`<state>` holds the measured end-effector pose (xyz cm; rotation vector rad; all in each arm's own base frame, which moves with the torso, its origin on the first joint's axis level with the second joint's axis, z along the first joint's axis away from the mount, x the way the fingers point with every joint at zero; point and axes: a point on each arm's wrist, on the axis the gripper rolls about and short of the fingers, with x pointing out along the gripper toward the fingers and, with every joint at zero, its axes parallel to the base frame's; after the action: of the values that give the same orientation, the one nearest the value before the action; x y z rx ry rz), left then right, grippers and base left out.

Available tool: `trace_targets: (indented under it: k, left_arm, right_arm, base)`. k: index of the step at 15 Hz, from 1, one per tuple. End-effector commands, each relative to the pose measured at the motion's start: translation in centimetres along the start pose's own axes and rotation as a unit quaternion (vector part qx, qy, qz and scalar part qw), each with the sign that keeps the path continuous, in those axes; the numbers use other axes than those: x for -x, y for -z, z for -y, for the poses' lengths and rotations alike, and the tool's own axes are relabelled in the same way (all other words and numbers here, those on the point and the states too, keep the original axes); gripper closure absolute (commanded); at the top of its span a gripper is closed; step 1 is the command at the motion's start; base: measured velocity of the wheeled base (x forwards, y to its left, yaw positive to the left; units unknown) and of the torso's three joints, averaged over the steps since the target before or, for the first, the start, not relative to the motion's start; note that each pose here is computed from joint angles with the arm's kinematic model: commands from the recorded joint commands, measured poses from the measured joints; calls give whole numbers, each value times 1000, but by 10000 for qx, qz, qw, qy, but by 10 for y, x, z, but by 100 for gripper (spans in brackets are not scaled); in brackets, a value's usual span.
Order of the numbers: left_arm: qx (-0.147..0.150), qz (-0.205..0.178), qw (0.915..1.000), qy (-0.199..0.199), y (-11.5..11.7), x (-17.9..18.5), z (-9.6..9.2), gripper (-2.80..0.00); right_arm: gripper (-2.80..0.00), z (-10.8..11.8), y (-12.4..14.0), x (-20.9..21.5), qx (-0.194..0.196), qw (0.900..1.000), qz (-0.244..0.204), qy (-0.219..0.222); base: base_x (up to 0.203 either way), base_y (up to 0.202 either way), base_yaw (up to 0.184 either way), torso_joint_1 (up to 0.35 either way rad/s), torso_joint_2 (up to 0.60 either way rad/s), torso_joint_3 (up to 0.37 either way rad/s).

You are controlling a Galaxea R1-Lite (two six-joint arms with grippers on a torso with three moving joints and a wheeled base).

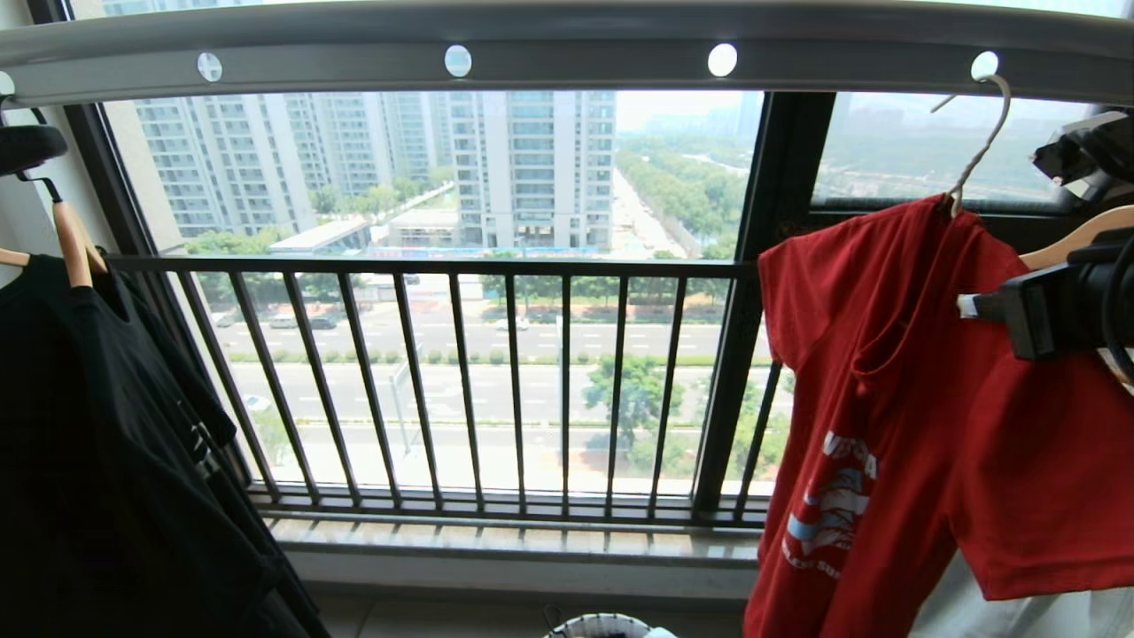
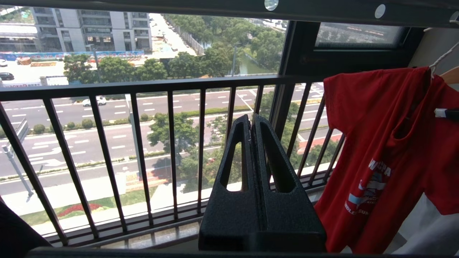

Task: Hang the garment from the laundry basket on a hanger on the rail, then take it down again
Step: Hang the clothes rack on the clothesline, then take the clothes off the clothes rack

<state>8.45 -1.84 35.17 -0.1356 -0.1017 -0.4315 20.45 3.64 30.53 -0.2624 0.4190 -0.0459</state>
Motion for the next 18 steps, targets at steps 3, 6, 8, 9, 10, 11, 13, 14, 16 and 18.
trace_targets:
  k: [3, 6, 8, 9, 10, 11, 13, 14, 16, 18]
  left_arm:
    - [11, -11, 10000, 8, 0, 0, 0, 0]
    - [15, -27, 10000, 16, 1, 0, 0, 0]
    - [11, -63, 10000, 15, 1, -2, -1, 0]
    - [8, -78, 10000, 13, 1, -3, -1, 0]
    - [5, -70, 10000, 19, 1, -4, -1, 0]
    - [11, -64, 10000, 15, 0, -5, -1, 0]
    - [-4, -30, 10000, 31, -2, -3, 0, 0]
    - [-1, -54, 10000, 72, 0, -3, 0, 0]
    - [5, -91, 9995, 294, 1, 0, 2, 0]
    - [-15, -20, 9993, 383, 3, 12, 5, 0]
  right_arm:
    - [-280, 1, 0, 3, -18, 10000, 20, 0]
    - [-280, 5, 2, 18, -70, 9998, 181, -40]
    - [-280, 8, 6, 34, -103, 9993, 351, -93]
    - [-280, 11, 8, 44, -129, 9988, 459, -121]
    - [-280, 13, 10, 53, -152, 9983, 550, -143]
    - [-280, 15, 14, 62, -174, 9976, 645, -173]
    - [-280, 18, 21, 79, -212, 9961, 824, -229]
    - [0, 20, 25, 87, -229, 9951, 922, -276]
    - [0, 24, 32, 105, -270, 9922, 1156, -370]
    - [0, 29, 40, 127, -334, 9881, 1461, -360]
  base:
    - [0, 0, 0, 0, 0, 0]
    - [0, 0, 0, 0, 0, 0]
    - [0, 0, 0, 0, 0, 0]
    - [0, 0, 0, 0, 0, 0]
    - [0, 0, 0, 0, 0, 0]
    - [0, 0, 0, 0, 0, 0]
    - [0, 0, 0, 0, 0, 0]
    - [0, 0, 0, 0, 0, 0]
    - [0, 0, 0, 0, 0, 0]
    - [0, 0, 0, 0, 0, 0]
